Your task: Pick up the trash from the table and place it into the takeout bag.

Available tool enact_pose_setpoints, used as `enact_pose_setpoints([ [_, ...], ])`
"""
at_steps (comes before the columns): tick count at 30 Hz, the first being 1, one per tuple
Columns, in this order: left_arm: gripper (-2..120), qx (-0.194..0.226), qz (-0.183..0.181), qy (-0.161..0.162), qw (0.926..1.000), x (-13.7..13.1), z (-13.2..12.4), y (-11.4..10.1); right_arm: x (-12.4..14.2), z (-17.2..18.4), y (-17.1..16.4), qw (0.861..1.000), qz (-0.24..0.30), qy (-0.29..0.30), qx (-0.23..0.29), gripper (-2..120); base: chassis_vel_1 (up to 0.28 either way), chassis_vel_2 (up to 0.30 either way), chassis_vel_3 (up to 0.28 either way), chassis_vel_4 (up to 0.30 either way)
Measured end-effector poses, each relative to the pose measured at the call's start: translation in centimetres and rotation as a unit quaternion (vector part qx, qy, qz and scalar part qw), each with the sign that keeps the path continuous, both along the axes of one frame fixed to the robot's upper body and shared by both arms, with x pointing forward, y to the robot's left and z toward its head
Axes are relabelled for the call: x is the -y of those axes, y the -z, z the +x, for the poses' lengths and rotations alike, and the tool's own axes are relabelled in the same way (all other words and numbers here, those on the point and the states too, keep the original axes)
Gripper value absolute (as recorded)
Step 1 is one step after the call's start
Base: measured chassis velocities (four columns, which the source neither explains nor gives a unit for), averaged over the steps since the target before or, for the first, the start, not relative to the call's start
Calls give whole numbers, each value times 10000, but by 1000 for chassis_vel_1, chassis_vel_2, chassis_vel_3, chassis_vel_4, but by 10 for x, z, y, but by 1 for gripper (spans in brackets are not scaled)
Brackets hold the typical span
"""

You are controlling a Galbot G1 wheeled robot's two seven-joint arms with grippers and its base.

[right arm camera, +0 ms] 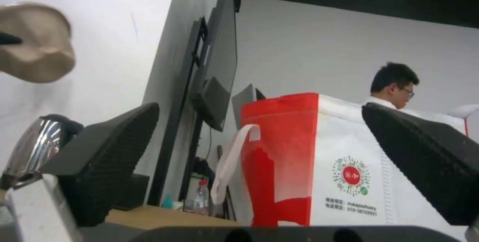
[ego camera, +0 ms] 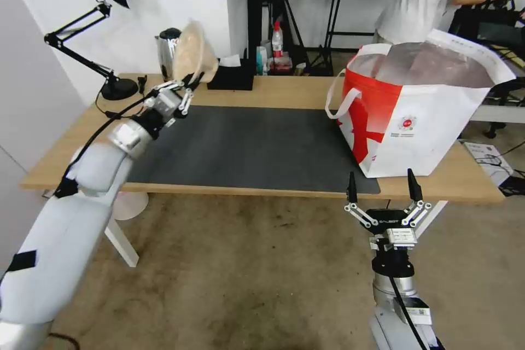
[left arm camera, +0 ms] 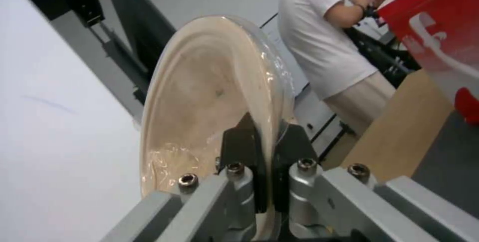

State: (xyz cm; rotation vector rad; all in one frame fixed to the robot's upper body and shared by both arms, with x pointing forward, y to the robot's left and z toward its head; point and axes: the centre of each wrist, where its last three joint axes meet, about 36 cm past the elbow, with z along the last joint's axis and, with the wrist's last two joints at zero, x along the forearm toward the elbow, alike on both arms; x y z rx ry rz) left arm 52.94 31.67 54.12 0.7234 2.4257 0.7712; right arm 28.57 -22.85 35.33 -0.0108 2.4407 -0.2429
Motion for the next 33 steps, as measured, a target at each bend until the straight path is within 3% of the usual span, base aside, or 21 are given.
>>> enact_pose_setpoints([
  [7,1,-18,12,234,9997,22,24,-4,0,0,0,10000,0,0,0,100,0,0,0,0],
  [15,1,29,-106,601,9981,70,56,-13,0,0,0,10000,0,0,0,100,0,0,0,0],
  [33,1,189,132,1378,9902,153,90,-36,0,0,0,10000,0,0,0,100,0,0,0,0],
])
